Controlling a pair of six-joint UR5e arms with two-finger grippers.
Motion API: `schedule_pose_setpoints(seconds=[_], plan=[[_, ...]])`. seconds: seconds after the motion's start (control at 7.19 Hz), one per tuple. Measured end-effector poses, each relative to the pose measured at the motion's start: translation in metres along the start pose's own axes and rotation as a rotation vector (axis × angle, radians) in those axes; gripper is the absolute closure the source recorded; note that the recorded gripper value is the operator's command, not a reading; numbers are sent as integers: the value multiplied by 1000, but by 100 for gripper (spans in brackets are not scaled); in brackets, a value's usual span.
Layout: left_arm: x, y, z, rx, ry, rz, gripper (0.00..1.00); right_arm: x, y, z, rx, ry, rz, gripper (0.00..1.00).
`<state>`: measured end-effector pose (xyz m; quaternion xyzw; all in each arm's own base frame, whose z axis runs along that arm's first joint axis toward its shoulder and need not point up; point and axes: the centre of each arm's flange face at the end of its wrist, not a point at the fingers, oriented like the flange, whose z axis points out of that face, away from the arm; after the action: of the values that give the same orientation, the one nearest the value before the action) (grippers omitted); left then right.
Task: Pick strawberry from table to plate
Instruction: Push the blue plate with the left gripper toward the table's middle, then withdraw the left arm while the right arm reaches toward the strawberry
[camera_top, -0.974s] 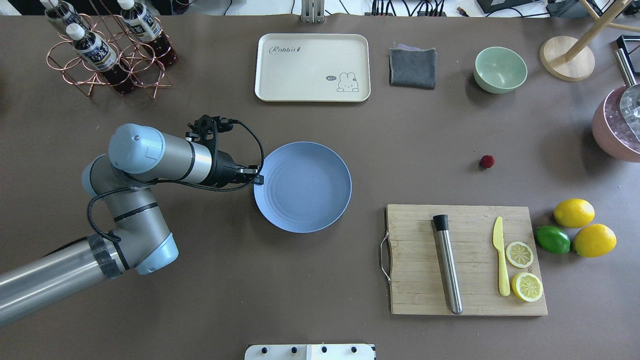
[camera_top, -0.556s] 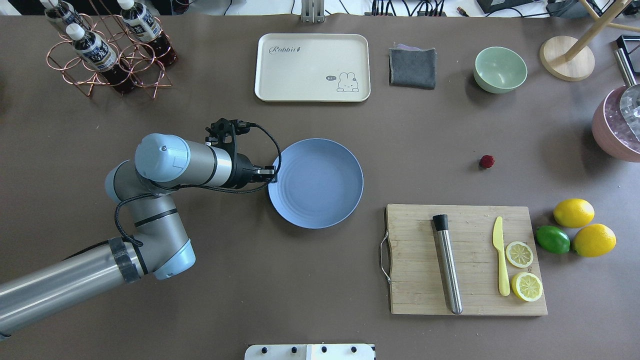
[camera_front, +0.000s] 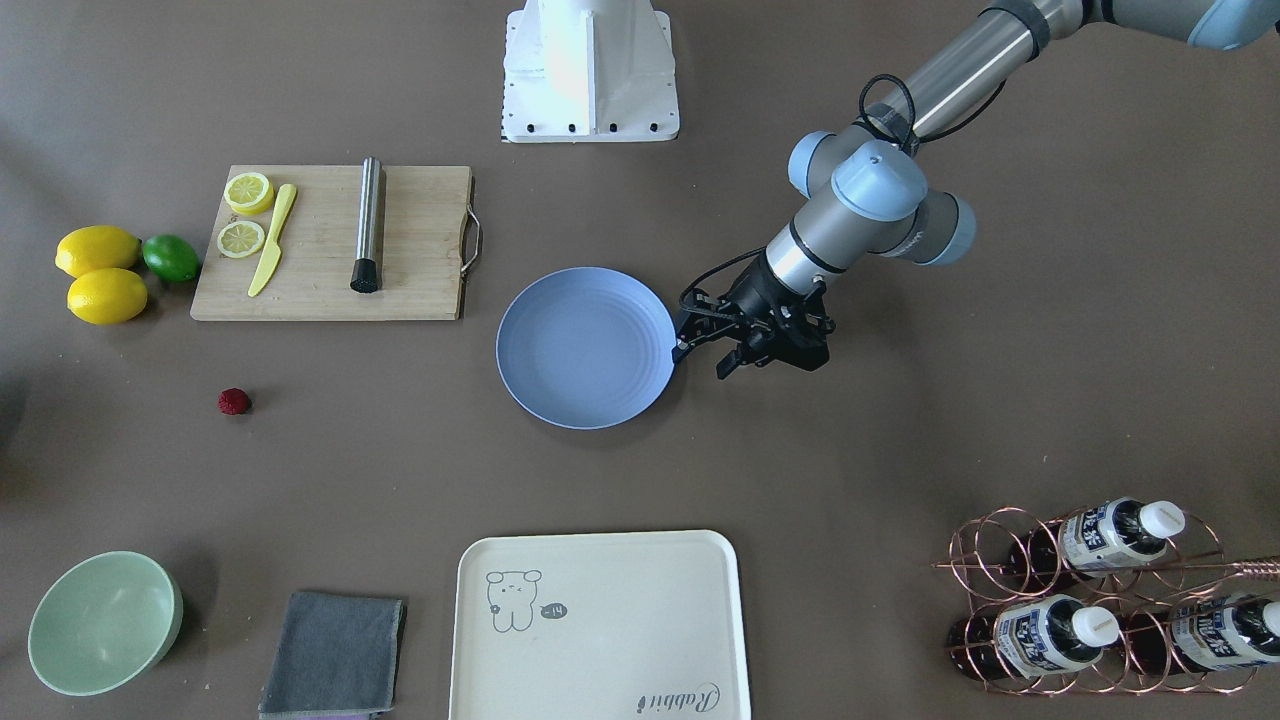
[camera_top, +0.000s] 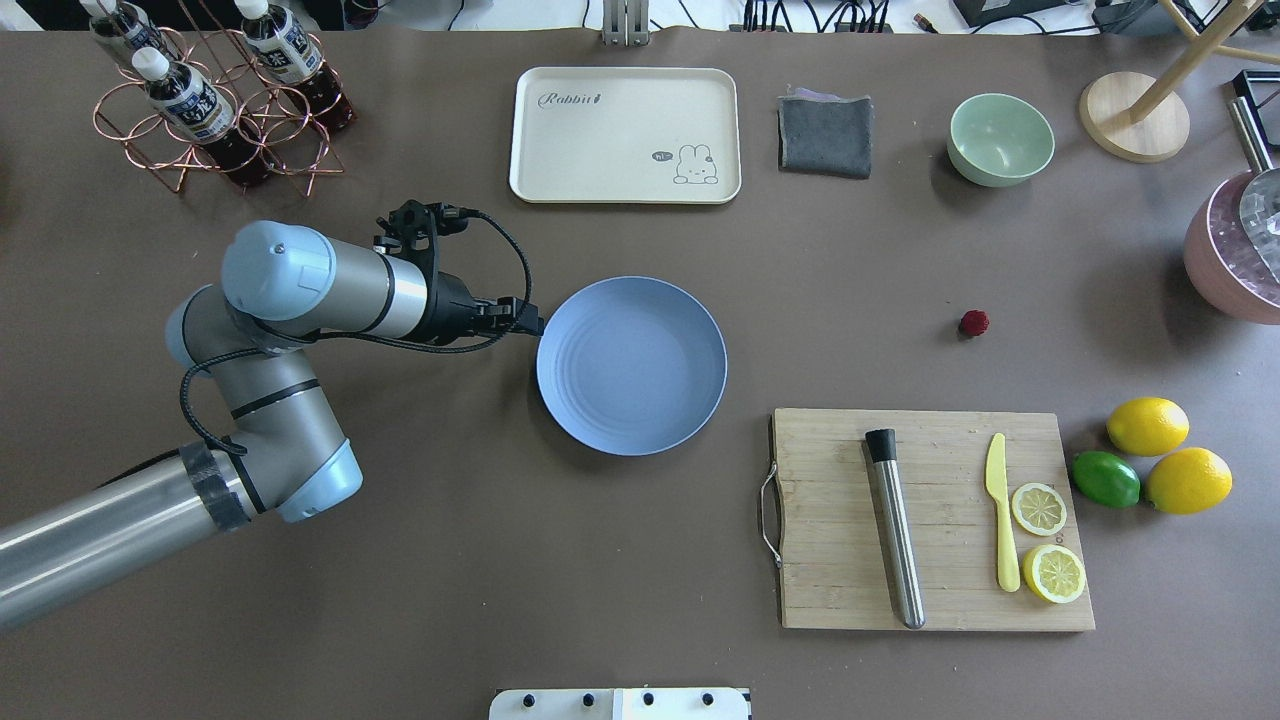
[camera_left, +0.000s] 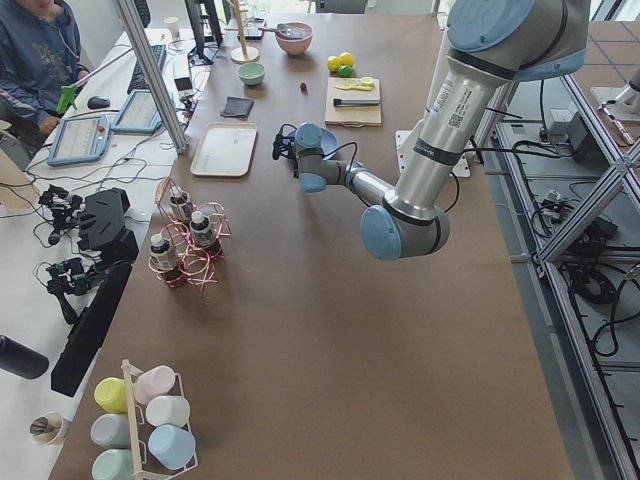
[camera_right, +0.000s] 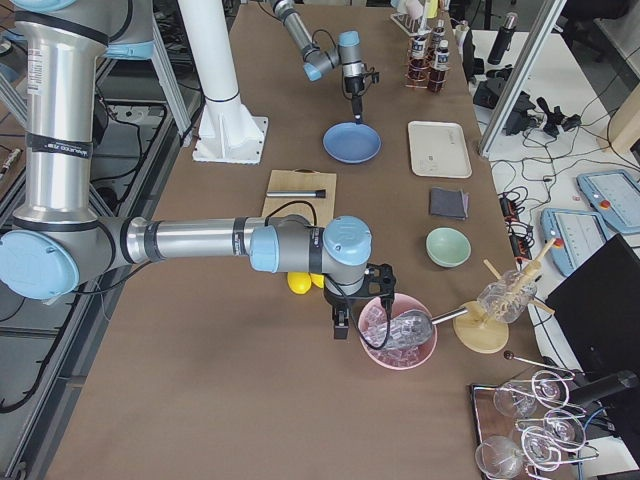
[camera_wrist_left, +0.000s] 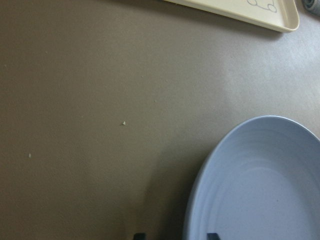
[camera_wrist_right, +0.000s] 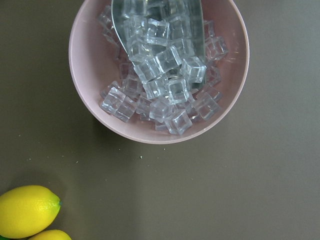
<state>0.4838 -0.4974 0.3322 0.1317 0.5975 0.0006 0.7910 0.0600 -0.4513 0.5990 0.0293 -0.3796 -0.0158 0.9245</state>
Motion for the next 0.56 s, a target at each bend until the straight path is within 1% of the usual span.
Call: schedule_pose_setpoints(seconds=[0.14,0.28,0.42,0.56], plan=[[-30,-18,-35,-16,-13,42,1,-15,-13,-5,12,-8,-10,0],[-70,-39,-76,-31,-40,102,1,-38,-27,-4,11,-17,-2,0],[-115,-58,-116,-44,-79,180,0,-68,-44,0,4,-25,19,0],[-164,-69,-150,-57,-135,265,0,-103,-60,5,-4,-34,43,0]])
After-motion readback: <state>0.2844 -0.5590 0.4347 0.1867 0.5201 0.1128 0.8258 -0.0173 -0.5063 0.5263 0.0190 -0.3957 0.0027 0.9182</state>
